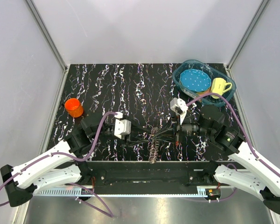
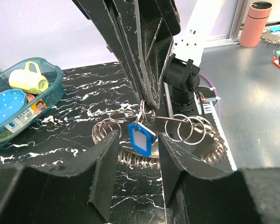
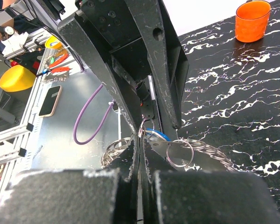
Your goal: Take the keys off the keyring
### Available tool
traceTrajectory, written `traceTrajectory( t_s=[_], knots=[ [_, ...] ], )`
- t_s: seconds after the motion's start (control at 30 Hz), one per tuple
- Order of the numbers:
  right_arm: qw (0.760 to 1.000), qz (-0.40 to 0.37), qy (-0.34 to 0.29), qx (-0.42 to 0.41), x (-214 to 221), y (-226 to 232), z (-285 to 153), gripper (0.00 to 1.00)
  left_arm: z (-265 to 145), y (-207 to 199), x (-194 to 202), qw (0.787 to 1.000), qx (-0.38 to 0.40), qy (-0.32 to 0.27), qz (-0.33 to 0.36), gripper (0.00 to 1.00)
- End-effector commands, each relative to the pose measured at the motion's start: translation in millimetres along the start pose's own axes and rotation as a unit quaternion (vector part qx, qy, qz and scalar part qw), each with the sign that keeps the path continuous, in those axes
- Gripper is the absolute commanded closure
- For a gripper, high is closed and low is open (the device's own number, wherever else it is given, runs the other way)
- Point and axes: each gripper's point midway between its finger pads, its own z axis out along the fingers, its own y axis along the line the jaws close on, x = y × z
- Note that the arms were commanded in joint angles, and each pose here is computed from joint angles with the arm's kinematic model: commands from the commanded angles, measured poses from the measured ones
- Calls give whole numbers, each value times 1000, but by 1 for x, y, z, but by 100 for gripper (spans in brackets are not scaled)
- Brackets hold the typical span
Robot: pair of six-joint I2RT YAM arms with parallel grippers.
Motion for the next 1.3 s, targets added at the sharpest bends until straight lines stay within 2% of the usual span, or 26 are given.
traceTrajectory(
  t_s=[0.0, 0.23, 0.3, 0.43, 0.47, 0.53, 0.8, 1.27],
  knots=[
    [999, -25, -36, -26, -21, 14, -2, 100, 4, 3, -12, 1000, 1, -16, 25, 56],
    [999, -17, -42, -25, -20, 12, -1, 100, 7, 8, -14, 1000, -11, -22, 20, 56],
    [999, -15, -45, -24, -18, 11, -1, 100, 7, 11, -13, 999, -21, -20, 18, 61],
    [998, -13, -67, -1, -22, 4, -2, 100, 4, 14, -13, 999, -37, -20, 14, 80],
    [997, -11, -70, 6, -20, 1, -2, 100, 3, 13, -14, 999, -38, -22, 13, 92],
    [995, -10, -92, 26, -26, -6, -3, 100, 1, 14, -13, 999, -45, -23, 6, 100],
    [986, -11, -157, 48, -40, -17, -3, 100, 0, 18, 1, 997, -70, -12, -23, 100],
    [980, -23, -188, 65, -44, -21, -10, 100, -3, 25, 8, 995, -97, -6, -30, 100]
  ],
)
